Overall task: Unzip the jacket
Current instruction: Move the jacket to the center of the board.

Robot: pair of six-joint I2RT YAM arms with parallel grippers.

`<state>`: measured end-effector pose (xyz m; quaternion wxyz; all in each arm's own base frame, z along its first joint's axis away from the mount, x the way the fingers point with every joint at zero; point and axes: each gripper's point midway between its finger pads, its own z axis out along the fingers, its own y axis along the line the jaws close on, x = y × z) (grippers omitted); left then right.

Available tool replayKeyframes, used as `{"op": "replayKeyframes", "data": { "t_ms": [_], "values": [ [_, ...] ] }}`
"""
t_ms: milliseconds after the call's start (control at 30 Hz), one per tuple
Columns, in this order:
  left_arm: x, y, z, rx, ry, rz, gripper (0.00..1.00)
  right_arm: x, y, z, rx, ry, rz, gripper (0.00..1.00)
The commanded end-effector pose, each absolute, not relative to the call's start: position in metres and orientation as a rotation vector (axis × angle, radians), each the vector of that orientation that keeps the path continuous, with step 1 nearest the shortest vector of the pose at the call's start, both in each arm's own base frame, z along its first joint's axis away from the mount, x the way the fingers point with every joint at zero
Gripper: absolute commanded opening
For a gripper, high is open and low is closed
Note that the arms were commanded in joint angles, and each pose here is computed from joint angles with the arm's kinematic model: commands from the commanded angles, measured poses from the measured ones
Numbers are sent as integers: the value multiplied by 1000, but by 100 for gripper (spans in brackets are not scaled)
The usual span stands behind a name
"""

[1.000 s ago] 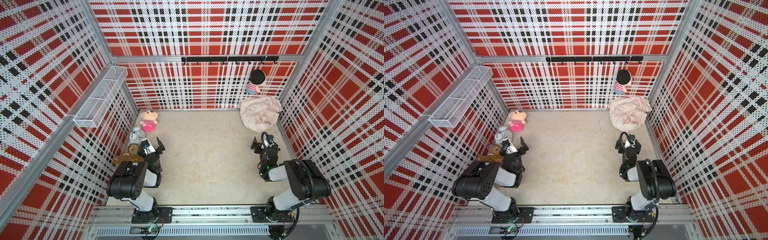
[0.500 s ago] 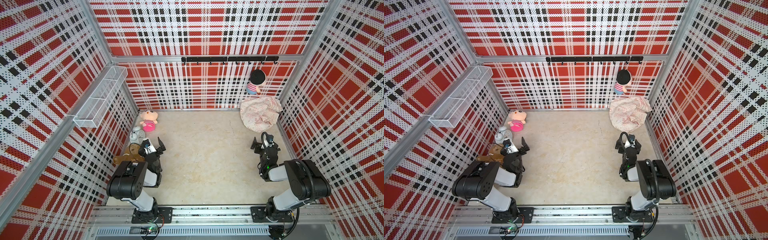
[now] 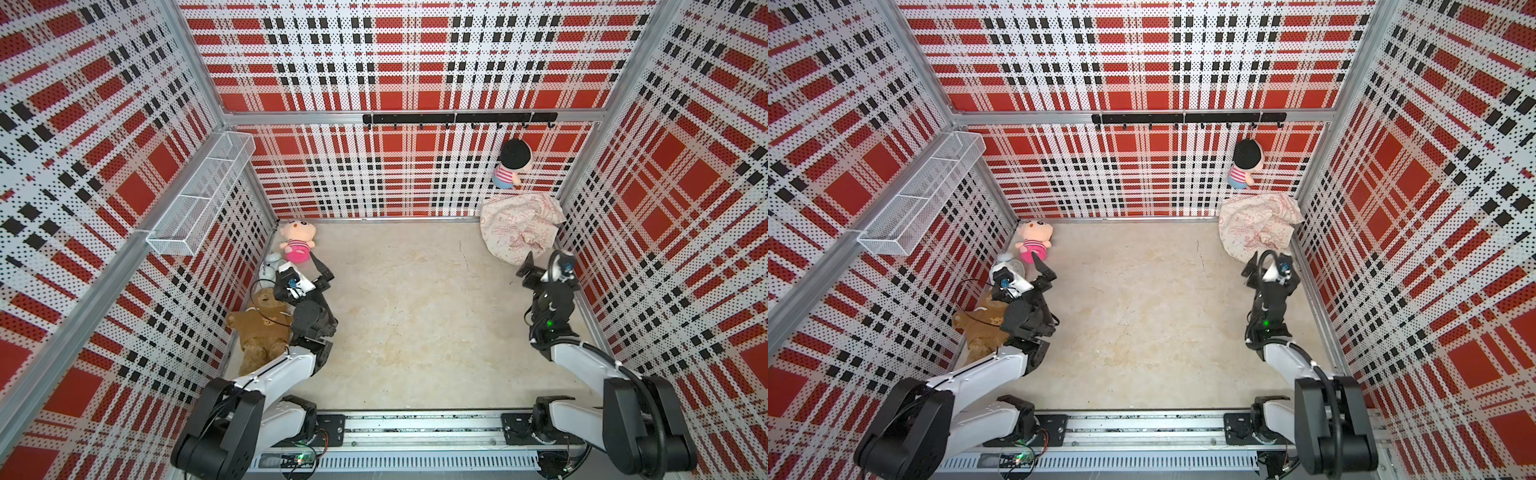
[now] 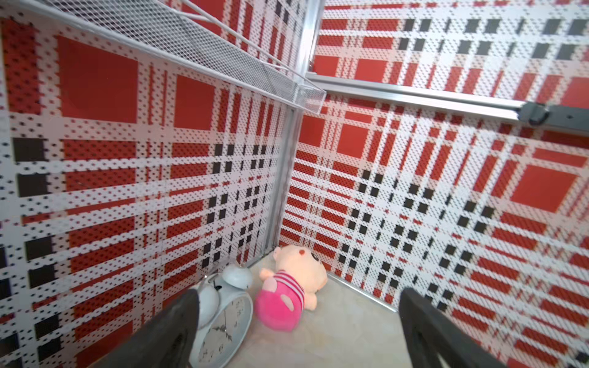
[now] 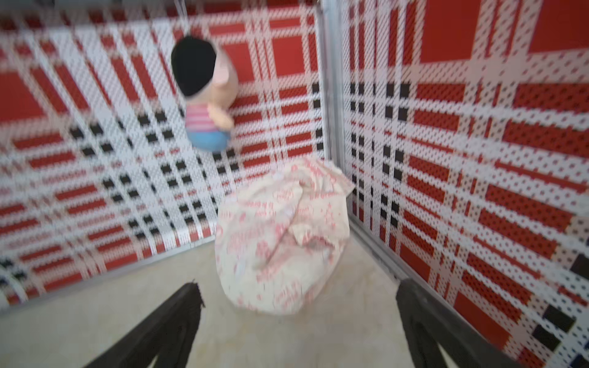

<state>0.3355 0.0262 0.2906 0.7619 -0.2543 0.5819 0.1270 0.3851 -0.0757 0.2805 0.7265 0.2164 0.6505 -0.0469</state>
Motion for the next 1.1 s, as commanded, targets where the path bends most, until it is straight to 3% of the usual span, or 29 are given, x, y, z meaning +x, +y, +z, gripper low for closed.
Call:
{"op": "replayKeyframes", "data": {
  "t_ms": [0,233,400,667,1067],
  "values": [
    [346,25,280,-572,1396,348,98,407,-100,244,715,1667,161,100],
    [376,-25,284,-396,1523,89,98,490,-101,186,779,1948,570,100],
    [375,-72,264,-239,1563,-116,98,536,-100,156,761,1996,681,98],
    [369,-162,236,142,1637,-130,98,582,-106,119,720,2157,513,100],
    [346,-239,210,336,1742,-452,98,624,-75,79,489,2369,247,93]
  ]
}}
